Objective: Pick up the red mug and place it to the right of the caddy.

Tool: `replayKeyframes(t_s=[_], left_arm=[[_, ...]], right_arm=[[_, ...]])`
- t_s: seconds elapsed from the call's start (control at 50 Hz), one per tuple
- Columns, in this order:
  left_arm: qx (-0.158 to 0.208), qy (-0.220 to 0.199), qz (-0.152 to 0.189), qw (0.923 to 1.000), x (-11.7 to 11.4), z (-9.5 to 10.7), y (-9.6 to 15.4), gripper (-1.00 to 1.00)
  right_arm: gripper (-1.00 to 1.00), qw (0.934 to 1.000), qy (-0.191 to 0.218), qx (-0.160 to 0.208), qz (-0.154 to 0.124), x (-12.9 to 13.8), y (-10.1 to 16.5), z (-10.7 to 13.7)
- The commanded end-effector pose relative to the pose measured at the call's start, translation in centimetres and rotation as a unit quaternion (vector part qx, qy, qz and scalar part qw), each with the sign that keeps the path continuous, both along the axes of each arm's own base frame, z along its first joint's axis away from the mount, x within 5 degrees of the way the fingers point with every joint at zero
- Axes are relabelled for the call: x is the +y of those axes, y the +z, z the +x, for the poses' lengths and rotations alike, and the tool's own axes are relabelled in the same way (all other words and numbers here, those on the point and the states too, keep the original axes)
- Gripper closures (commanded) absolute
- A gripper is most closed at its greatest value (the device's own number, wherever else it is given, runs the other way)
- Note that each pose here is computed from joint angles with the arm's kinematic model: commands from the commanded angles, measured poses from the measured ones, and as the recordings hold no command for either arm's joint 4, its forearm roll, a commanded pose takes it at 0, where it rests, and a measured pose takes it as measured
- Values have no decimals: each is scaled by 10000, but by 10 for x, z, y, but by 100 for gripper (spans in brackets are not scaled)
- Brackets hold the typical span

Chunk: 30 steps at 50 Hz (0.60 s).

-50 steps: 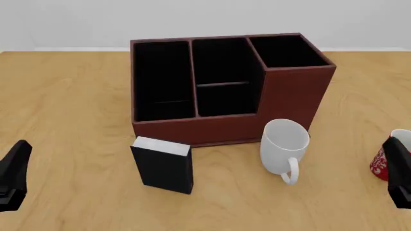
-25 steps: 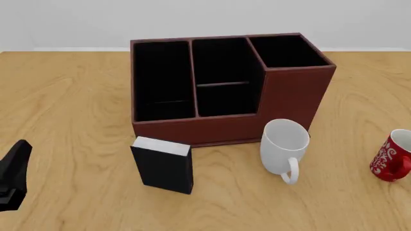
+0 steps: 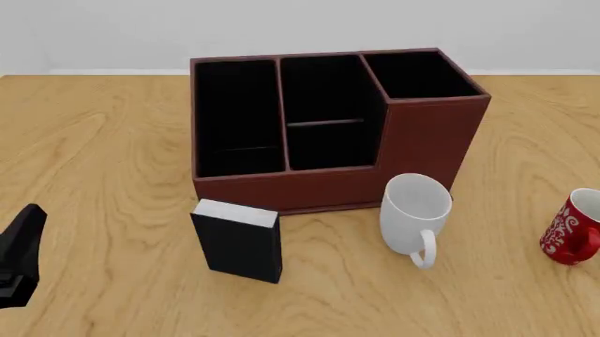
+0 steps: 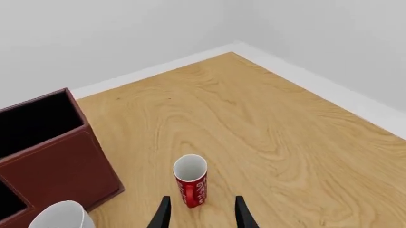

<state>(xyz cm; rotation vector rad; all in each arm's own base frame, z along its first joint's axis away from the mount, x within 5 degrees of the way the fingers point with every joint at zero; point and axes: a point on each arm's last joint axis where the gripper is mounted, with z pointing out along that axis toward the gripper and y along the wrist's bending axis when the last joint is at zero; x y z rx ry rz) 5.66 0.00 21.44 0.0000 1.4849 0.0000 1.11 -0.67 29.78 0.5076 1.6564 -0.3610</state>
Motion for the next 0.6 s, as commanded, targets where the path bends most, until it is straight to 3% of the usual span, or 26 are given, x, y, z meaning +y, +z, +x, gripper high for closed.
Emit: replayKeyframes(t_s=[0.02,0.6], left_arm=[[0,0,0,10000,0,0,0,-100],[0,0,0,10000,0,0,0,-100]], right_arm=[[-100,9991,-196,376,39,-8,-15,11],[-100,9951,187,974,-67,-33,-49,56]])
